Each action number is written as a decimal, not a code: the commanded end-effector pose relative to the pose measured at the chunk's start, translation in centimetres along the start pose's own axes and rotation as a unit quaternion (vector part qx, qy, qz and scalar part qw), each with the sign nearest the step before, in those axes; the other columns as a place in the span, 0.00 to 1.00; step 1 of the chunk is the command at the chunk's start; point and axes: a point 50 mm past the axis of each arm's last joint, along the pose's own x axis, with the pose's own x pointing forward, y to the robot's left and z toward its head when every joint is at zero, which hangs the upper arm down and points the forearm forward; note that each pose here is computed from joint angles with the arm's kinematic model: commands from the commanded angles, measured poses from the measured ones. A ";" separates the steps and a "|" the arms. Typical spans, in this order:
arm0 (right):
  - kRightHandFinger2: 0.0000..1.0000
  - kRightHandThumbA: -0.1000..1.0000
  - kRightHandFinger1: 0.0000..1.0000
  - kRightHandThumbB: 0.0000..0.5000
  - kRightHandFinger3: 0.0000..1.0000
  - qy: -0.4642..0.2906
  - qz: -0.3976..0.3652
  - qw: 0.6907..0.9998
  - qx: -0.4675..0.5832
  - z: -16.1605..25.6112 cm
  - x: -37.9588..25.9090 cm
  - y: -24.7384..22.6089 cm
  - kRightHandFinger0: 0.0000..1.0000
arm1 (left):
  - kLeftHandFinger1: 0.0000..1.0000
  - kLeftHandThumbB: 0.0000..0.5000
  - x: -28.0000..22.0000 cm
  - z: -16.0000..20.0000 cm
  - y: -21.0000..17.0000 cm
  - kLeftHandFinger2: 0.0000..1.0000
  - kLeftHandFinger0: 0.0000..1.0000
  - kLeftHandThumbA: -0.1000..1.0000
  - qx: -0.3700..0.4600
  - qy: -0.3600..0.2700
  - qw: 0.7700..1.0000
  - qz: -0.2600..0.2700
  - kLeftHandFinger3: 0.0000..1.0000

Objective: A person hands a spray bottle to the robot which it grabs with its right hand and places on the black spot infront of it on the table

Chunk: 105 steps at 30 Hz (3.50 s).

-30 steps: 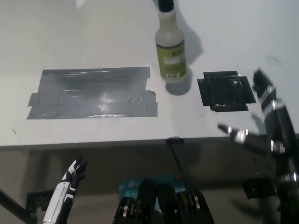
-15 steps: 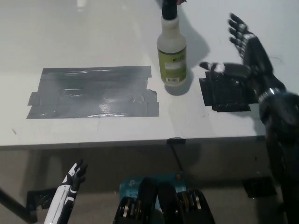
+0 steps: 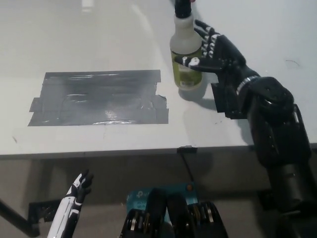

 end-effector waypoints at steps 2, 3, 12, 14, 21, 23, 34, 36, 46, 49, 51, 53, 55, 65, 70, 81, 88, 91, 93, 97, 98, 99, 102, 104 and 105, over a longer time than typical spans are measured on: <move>1.00 0.99 1.00 0.91 1.00 -0.022 0.056 0.998 -0.017 3.7 2.0 1.8 1.00 | 1.00 0.01 0.0 1.1 0.3 1.00 1.00 1.00 0.008 -0.022 1.000 0.002 1.00; 1.00 0.98 1.00 0.97 1.00 -0.016 0.057 0.998 -0.016 3.5 2.3 1.9 1.00 | 1.00 0.00 0.0 1.1 0.4 1.00 1.00 1.00 0.007 -0.021 1.000 0.002 1.00; 1.00 0.98 1.00 0.91 1.00 -0.010 0.058 0.998 -0.036 4.0 4.1 1.7 1.00 | 1.00 0.03 0.2 1.1 0.6 1.00 1.00 1.00 -0.001 -0.026 1.000 0.007 1.00; 1.00 0.96 1.00 0.89 1.00 -0.005 0.055 0.998 -0.033 3.9 4.5 1.6 1.00 | 1.00 0.05 0.3 1.2 0.7 1.00 1.00 1.00 -0.002 -0.027 1.000 0.006 1.00; 1.00 0.89 1.00 0.92 1.00 0.015 0.041 0.999 -0.012 3.5 5.6 1.7 1.00 | 1.00 0.03 0.3 1.2 0.7 1.00 1.00 1.00 -0.002 -0.031 1.000 0.004 1.00; 1.00 0.88 1.00 0.93 1.00 0.007 0.030 0.999 -0.027 3.7 5.8 1.8 1.00 | 1.00 0.03 0.4 1.3 0.7 1.00 1.00 1.00 -0.001 -0.031 1.000 0.004 1.00; 0.31 0.55 0.14 0.68 0.10 -0.114 -0.133 0.981 -0.088 4.4 5.6 2.6 0.05 | 1.00 0.05 0.7 1.4 0.8 1.00 1.00 1.00 -0.001 -0.035 0.999 0.005 1.00; 0.18 0.54 0.09 0.71 0.01 -0.120 -0.148 0.977 -0.099 4.3 5.4 2.4 0.08 | 1.00 0.05 0.8 1.4 0.8 1.00 1.00 1.00 0.002 -0.034 0.999 0.004 1.00; 0.33 0.69 0.17 0.84 0.08 -0.186 -0.215 0.949 -0.133 4.6 2.6 -1.3 0.05 | 1.00 0.10 0.9 1.6 0.8 1.00 1.00 1.00 -0.004 -0.028 1.000 0.007 1.00; 0.30 0.72 0.14 0.86 0.06 -0.201 -0.246 0.938 -0.142 5.0 1.5 -3.5 0.02 | 1.00 0.06 0.9 1.5 0.9 1.00 1.00 1.00 -0.004 -0.030 1.000 0.009 1.00; 0.31 0.68 0.11 0.83 0.08 -0.222 -0.253 0.932 -0.131 5.2 0.8 -5.2 0.00 | 1.00 0.09 0.9 1.5 1.0 1.00 1.00 1.00 -0.007 -0.027 1.000 0.010 1.00; 0.37 0.68 0.15 0.82 0.18 -0.222 -0.267 0.929 -0.128 5.1 0.2 -6.6 0.01 | 1.00 0.13 0.7 1.4 1.0 1.00 1.00 1.00 -0.009 -0.023 1.000 0.011 1.00; 0.38 0.71 0.17 0.87 0.21 -0.220 -0.278 0.926 -0.128 5.0 -0.2 -7.4 0.07 | 1.00 0.13 0.6 1.3 1.0 1.00 1.00 1.00 -0.010 -0.023 1.000 0.012 1.00; 0.26 0.68 0.06 0.89 0.11 -0.217 -0.312 0.919 -0.104 1.6 -2.3 -11.0 0.00 | 1.00 0.10 0.3 1.2 1.0 1.00 1.00 1.00 -0.012 -0.017 1.000 0.015 1.00; 0.33 0.65 0.09 0.86 0.15 -0.209 -0.310 0.922 -0.096 -0.2 -3.0 -10.7 0.00 | 1.00 0.11 0.3 1.1 1.0 1.00 1.00 1.00 -0.010 -0.020 1.000 0.014 1.00; 0.19 0.64 0.04 0.77 0.05 -0.194 -0.309 0.926 -0.095 -2.8 -2.7 -7.9 0.00 | 1.00 0.12 0.8 1.4 0.9 1.00 1.00 1.00 -0.012 -0.024 1.000 0.015 1.00; 0.31 0.64 0.11 0.78 0.09 -0.181 -0.292 0.935 -0.091 -4.4 -2.8 -7.0 0.00 | 1.00 0.08 0.7 1.4 1.0 1.00 1.00 1.00 -0.008 -0.024 1.000 0.014 1.00; 0.34 0.64 0.13 0.81 0.11 -0.173 -0.285 0.939 -0.079 -4.6 -2.8 -6.8 0.00 | 1.00 0.08 0.7 1.3 1.0 1.00 1.00 1.00 -0.008 -0.025 1.000 0.014 1.00; 0.35 0.63 0.15 0.82 0.11 -0.172 -0.284 0.940 -0.072 -4.7 -2.8 -6.5 0.00 | 1.00 0.08 0.7 1.3 0.9 1.00 1.00 1.00 -0.012 -0.026 0.999 0.014 1.00; 0.37 0.62 0.15 0.80 0.12 -0.174 -0.281 0.941 -0.075 -4.9 -2.8 -6.2 0.01 | 1.00 0.10 0.7 1.4 0.8 1.00 1.00 1.00 -0.018 -0.023 0.999 0.014 1.00; 0.37 0.64 0.15 0.80 0.12 -0.175 -0.281 0.940 -0.083 -5.0 -2.8 -6.1 0.01 | 1.00 0.09 0.7 1.4 0.8 1.00 1.00 1.00 -0.019 -0.023 0.999 0.014 1.00; 0.36 0.65 0.15 0.82 0.12 -0.175 -0.282 0.939 -0.090 -5.0 -2.8 -6.1 0.01 | 1.00 0.09 0.8 1.4 0.8 1.00 1.00 1.00 -0.018 -0.025 0.999 0.014 1.00; 0.35 0.67 0.15 0.84 0.11 -0.175 -0.279 0.940 -0.092 -5.4 -2.9 -6.2 0.00 | 1.00 0.11 0.9 1.5 0.8 1.00 1.00 1.00 -0.018 -0.025 0.999 0.014 1.00; 0.33 0.69 0.13 0.86 0.12 -0.171 -0.278 0.941 -0.094 -5.6 -2.9 -6.2 0.00 | 1.00 0.12 0.9 1.5 0.8 1.00 1.00 1.00 -0.018 -0.026 0.999 0.013 1.00; 0.36 0.71 0.17 0.89 0.15 -0.166 -0.277 0.941 -0.100 -5.7 -3.0 -6.3 0.03 | 1.00 0.12 0.9 1.5 0.8 1.00 1.00 1.00 -0.018 -0.026 0.999 0.013 1.00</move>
